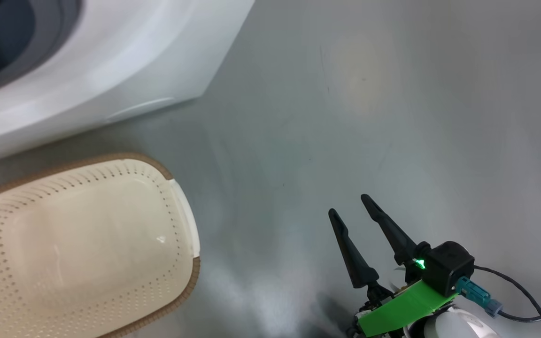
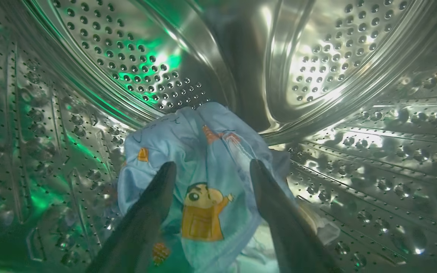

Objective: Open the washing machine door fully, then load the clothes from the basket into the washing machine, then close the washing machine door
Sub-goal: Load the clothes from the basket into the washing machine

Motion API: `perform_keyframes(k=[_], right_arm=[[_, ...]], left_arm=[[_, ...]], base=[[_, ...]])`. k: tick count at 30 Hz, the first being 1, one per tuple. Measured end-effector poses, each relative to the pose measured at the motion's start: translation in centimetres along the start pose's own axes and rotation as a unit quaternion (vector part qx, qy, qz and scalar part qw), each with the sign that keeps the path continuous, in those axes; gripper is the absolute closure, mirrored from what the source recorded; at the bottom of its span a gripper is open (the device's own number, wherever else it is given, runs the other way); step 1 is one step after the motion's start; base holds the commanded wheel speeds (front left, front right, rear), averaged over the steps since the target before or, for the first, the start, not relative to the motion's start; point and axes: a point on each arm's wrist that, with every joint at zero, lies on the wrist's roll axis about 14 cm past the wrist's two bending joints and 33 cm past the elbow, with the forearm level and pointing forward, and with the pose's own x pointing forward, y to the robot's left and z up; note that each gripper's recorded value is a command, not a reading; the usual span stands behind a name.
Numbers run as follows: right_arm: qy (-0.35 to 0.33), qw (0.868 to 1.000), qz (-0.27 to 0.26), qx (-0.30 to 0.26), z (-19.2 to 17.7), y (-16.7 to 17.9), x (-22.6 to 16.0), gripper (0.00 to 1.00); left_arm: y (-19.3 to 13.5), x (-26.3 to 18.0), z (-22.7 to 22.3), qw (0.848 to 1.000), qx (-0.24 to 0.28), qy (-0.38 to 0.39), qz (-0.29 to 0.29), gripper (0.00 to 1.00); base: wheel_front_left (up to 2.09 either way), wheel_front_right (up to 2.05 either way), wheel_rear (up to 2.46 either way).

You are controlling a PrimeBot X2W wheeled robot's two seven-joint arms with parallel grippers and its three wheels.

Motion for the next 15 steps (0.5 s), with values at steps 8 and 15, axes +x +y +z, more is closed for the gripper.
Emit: perform_keyframes(k=[8, 15], right_arm=[[-0.02, 1.0, 0.014, 0.004, 1.3, 0.8, -0.2, 0.0], [-0.04, 0.999, 0.027, 0.007, 2.5, 1.6, -0.4, 0.0]], left_arm=[[-0.9, -2.2, 2.0, 0.999, -0.03, -0.022, -0.001, 0.0], [-2.5, -5.7, 2.2, 0.998, -0.043, -0.029, -0.018, 0.0]], base=[[0.0, 0.0, 0.0], [0.0, 0.0, 0.0]])
